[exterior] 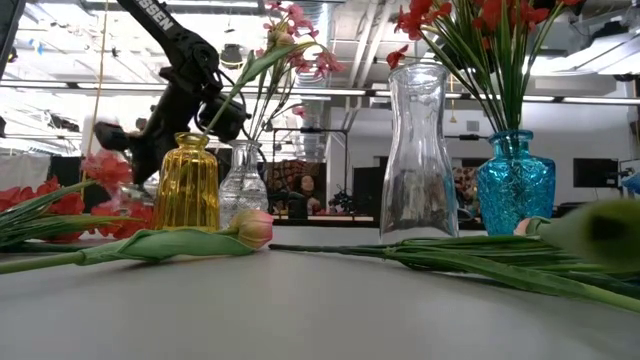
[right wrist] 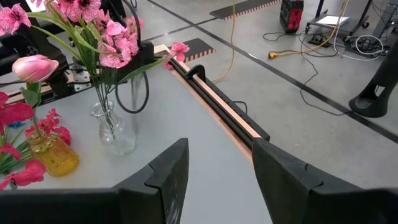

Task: Sort flowers into vase by color
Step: Put the top pink flowers into the top transparent vase

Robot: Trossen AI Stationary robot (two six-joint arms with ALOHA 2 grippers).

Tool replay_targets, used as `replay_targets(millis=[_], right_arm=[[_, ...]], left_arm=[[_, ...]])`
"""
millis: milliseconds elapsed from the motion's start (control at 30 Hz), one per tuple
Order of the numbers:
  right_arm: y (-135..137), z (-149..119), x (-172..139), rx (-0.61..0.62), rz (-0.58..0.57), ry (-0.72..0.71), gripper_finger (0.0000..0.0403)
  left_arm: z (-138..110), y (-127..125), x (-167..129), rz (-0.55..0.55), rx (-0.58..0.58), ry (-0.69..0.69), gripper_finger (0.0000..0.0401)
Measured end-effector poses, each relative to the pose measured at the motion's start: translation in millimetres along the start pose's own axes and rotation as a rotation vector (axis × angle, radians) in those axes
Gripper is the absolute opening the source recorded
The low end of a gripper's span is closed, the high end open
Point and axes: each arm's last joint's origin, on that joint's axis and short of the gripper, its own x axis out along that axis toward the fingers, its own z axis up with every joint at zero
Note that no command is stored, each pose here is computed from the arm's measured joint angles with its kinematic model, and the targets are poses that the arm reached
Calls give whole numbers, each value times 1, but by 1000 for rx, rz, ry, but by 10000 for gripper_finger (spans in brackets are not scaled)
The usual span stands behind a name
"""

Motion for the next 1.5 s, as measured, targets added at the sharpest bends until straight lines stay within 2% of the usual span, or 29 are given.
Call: replay_targets(millis=[233,533,733,833,933,1200,1500], right_arm=[[0,0,0,-1,0,0,203],[0,0,0,-3,0,0,203],[0,0,0,-2,0,0,203],[0,0,0,0,0,0,203],[0,0,0,0,0,0,203],[0,0,0,0,0,1,203],[0,-6,0,11,0,56,203]], left_arm=[[2,-2,0,-49,-49,-83,18],[2,-1,0,-48,-131,-76,59],[0,0,0,0,-204,2,92],[-1,0,0,27,-345,39,105],[-1,-1,0,-6,-521,16,109],[7,-9,-2,-358,-878,-206,110],[11,-11,-4,-542,-1270,-196,110]])
